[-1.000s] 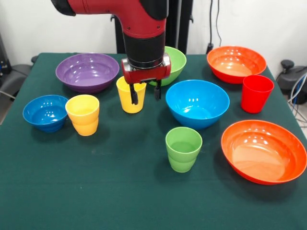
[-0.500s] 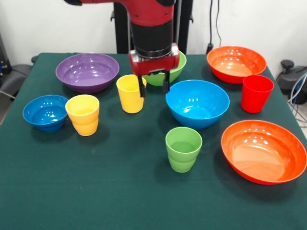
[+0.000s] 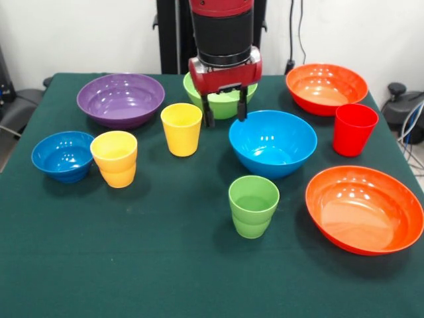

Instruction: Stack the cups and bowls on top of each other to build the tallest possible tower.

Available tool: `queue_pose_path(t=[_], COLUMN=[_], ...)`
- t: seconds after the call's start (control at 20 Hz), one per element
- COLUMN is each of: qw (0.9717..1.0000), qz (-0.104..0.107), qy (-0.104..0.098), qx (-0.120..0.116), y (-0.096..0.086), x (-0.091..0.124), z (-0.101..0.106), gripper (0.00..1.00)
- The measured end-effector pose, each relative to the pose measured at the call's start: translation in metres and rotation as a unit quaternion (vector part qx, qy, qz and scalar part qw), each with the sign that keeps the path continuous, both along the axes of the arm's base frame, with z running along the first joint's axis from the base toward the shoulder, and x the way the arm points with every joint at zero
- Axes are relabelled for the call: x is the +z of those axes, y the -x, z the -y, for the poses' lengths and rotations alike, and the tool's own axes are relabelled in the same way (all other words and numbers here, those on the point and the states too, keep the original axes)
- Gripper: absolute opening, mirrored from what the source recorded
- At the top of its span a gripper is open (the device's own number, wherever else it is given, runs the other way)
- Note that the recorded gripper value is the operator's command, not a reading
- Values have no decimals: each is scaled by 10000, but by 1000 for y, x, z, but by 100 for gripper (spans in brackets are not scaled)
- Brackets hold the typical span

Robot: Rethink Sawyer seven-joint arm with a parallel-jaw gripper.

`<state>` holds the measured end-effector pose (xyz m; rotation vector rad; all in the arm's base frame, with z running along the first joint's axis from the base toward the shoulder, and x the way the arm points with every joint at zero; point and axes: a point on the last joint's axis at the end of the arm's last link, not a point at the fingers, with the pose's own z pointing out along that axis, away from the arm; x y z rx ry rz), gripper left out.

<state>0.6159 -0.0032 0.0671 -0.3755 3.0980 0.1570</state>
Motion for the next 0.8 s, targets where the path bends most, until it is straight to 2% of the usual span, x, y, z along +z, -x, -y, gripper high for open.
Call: queue_pose_path(t=[0.2,0.8], qw=[10000,9992], qz=[-21,-244], qy=[-62,-77], qx=[41,309], y=[0,21], x=[-4,-39], z=[-6,-15], gripper=[100,100])
